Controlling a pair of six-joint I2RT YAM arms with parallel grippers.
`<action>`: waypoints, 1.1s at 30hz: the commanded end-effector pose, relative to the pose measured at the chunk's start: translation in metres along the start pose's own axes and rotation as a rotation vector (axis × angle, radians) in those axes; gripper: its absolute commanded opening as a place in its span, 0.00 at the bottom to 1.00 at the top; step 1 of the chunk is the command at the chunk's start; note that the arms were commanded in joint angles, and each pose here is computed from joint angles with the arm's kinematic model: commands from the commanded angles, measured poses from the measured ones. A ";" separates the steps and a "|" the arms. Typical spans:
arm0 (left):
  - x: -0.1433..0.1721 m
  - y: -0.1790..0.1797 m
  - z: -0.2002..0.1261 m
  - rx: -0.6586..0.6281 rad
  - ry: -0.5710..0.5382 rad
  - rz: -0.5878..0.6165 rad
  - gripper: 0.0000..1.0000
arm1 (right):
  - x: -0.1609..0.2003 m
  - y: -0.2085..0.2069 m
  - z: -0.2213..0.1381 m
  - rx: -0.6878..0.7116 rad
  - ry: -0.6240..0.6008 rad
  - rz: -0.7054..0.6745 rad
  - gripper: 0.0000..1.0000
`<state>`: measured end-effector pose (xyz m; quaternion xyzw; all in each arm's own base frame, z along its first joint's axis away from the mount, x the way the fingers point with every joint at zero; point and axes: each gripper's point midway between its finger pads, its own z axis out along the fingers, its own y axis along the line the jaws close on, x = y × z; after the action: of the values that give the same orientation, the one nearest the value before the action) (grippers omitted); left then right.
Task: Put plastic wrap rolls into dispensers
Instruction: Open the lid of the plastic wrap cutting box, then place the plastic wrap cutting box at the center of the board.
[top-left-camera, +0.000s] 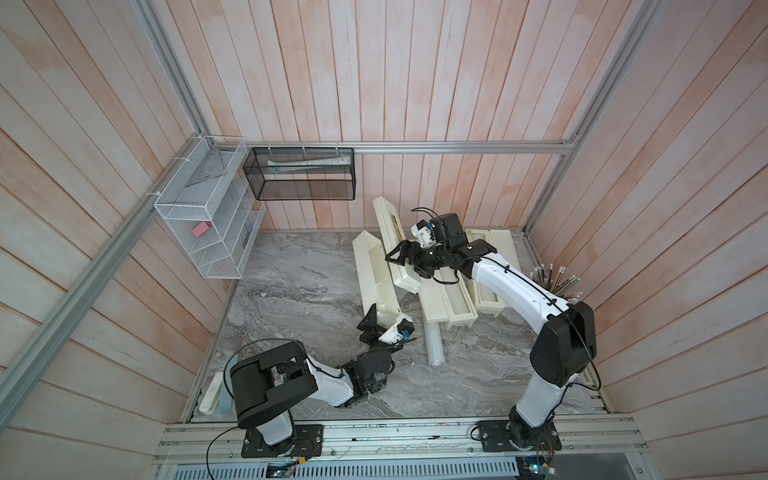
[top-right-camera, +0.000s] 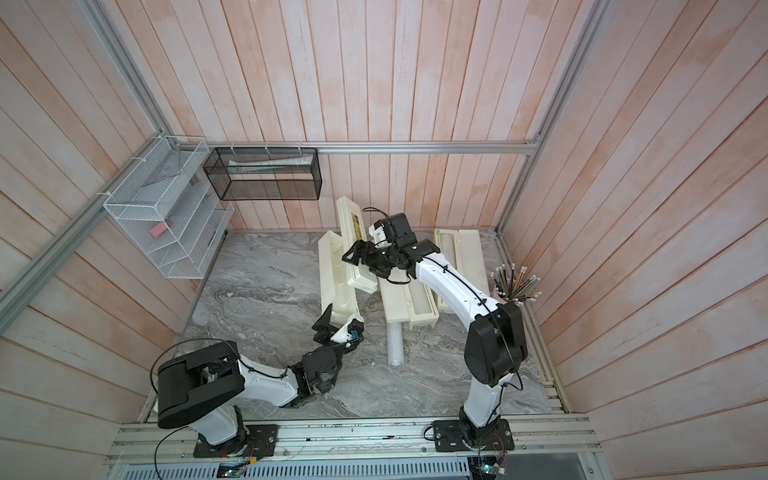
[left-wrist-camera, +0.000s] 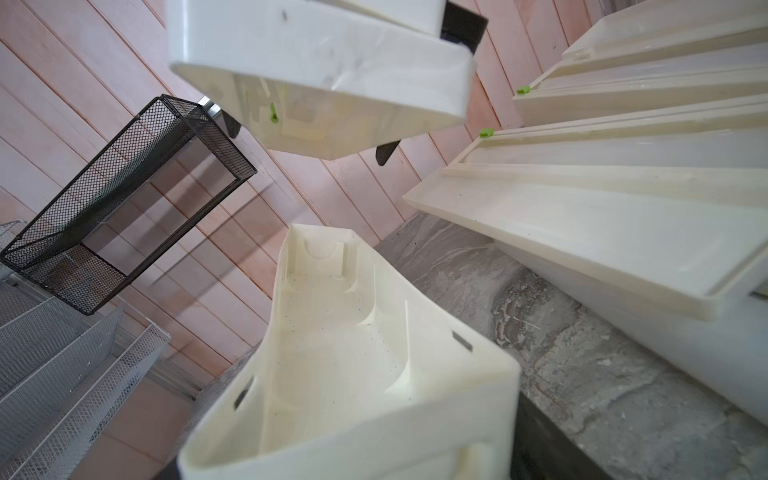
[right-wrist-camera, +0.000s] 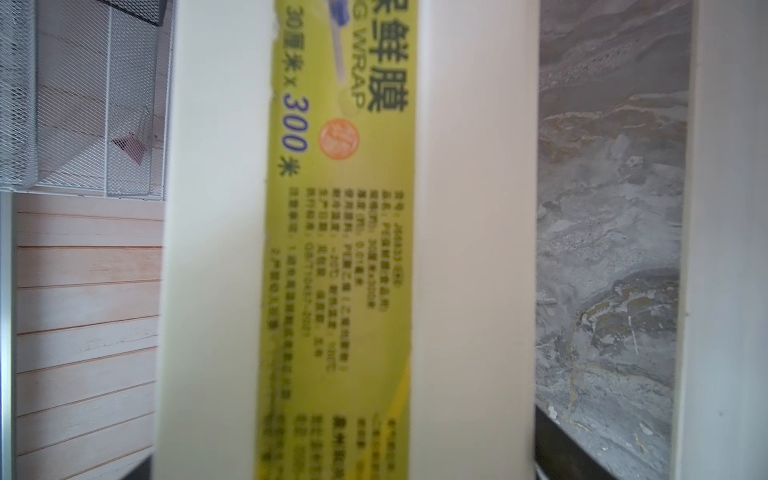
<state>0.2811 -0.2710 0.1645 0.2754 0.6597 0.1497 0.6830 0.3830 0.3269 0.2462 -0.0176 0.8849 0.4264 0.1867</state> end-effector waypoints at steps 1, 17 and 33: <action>-0.008 0.015 -0.002 -0.057 -0.019 -0.066 0.57 | -0.011 0.026 -0.017 -0.049 -0.057 -0.068 0.84; 0.037 0.010 -0.021 0.077 0.171 -0.468 0.72 | 0.000 -0.012 -0.006 0.107 -0.044 -0.077 0.84; 0.083 0.014 -0.043 0.103 0.354 -0.552 1.00 | 0.017 -0.051 0.029 0.246 0.006 -0.077 0.85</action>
<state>0.2518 -0.2103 0.1171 0.1004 0.8017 -0.0345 0.5883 0.3805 0.3194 0.2061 -0.0275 0.9201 0.3340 0.2027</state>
